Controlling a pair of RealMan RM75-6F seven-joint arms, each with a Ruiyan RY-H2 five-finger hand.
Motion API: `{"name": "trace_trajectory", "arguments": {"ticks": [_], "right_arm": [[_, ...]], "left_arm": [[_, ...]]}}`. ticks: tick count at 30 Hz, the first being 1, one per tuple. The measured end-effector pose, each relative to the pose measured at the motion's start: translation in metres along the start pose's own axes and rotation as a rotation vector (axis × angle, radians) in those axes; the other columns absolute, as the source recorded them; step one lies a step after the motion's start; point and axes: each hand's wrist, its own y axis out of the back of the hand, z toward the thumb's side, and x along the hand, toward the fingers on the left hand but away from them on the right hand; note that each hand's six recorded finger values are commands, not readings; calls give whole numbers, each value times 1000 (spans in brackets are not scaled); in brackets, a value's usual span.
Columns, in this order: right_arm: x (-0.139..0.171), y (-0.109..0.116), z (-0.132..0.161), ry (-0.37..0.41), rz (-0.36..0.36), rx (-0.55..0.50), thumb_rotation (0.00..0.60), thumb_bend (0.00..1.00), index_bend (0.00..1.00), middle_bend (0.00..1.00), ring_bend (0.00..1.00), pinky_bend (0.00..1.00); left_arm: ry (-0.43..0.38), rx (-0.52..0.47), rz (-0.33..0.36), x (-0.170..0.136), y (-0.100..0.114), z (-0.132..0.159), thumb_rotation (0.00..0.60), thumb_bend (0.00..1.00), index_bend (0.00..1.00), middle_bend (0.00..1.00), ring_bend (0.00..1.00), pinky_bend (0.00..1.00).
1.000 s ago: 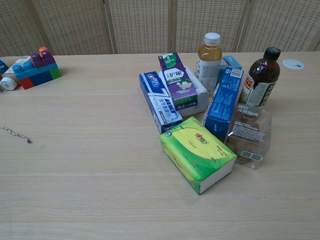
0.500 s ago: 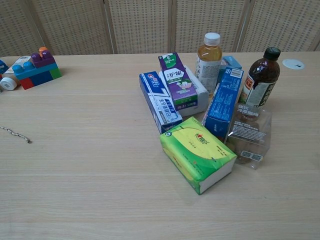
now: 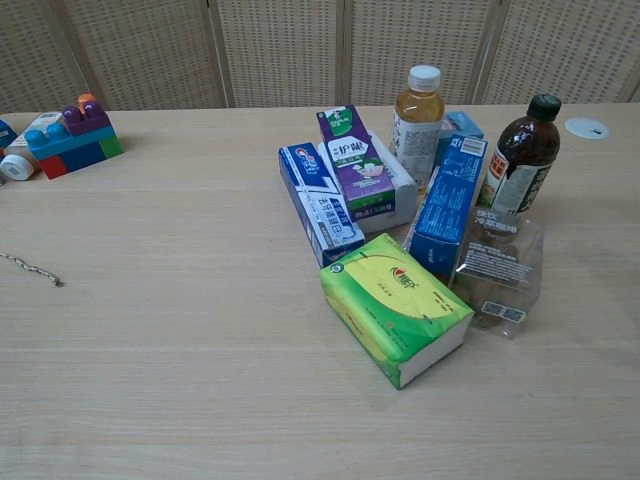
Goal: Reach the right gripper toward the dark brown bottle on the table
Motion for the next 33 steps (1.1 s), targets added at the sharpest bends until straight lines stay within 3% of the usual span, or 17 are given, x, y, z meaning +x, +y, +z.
{"name": "trace_trajectory", "arguments": {"ticks": [5,13,33], "right_arm": [[-29,-21,-3,-10,28,-26,600,0,0,0,0,0],[-63,-42,-2,-9,16,-63,600,0,0,0,0,0],[-109,-97,13,22,-63,-160,600,0,0,0,0,0]], "left_arm": [[7,16,-11,3,-5,0,600,130,84,0,0,0],[34,29,-10,8,-6,-5,600,129,83,0,0,0],[107,58,-11,19,-11,-18,600,129,85,0,0,0]]}}
